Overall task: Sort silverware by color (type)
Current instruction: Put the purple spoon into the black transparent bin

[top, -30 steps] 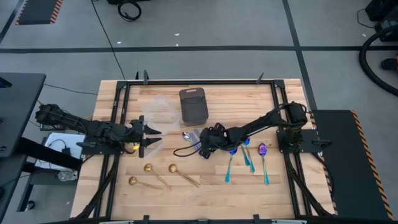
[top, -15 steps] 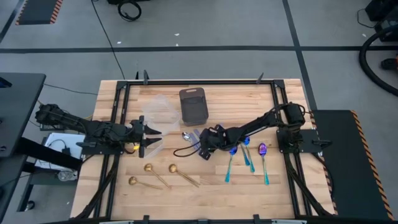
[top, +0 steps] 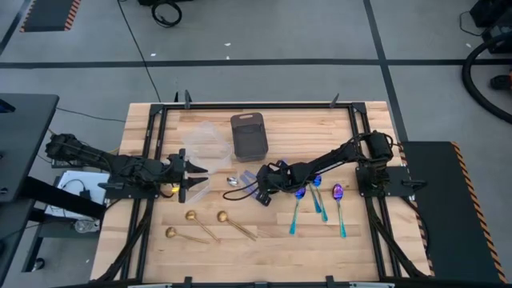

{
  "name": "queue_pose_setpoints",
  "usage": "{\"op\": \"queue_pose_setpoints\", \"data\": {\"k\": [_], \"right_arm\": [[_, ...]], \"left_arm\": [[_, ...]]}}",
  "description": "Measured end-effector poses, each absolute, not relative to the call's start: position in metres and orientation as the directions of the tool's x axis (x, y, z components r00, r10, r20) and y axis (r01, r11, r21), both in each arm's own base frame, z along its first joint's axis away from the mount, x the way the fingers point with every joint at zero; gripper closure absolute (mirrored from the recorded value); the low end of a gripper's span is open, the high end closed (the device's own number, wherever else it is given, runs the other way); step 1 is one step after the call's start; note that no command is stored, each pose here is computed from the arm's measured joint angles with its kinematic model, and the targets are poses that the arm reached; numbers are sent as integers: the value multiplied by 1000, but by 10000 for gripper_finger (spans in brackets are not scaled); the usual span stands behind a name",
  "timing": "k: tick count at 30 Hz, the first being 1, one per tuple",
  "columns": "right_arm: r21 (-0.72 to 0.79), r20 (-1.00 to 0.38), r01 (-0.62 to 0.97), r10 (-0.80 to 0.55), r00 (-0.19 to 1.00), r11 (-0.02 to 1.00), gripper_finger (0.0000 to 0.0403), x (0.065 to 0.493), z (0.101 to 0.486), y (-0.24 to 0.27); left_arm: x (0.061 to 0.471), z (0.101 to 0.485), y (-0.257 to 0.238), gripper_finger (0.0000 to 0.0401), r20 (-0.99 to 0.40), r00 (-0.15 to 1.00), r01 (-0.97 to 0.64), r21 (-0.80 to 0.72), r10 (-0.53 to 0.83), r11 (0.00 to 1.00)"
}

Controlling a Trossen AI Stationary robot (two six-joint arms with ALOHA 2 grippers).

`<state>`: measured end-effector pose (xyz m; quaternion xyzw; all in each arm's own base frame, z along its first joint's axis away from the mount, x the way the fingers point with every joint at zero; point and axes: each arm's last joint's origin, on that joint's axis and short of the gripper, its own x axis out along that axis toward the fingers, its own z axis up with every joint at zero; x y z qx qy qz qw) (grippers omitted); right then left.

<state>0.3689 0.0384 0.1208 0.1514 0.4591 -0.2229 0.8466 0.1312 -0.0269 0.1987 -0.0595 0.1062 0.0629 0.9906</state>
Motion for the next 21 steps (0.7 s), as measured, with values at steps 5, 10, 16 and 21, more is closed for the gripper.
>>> {"op": "queue_pose_setpoints", "data": {"k": [5,10,16,21], "right_arm": [[52,-837,500,-235,493,864,364,365,136,36],[51,-825,499,-245,509,865,364,364,143,35],[53,-819,497,-247,518,866,364,365,145,35],[70,-803,497,-247,542,865,364,365,151,35]], "left_arm": [[131,199,-27,268,-218,969,-137,-104,112,985],[131,199,-27,268,-218,969,-137,-104,112,985],[131,199,-27,268,-218,969,-137,-104,112,985],[131,199,-27,268,-218,969,-137,-104,112,985]]}}
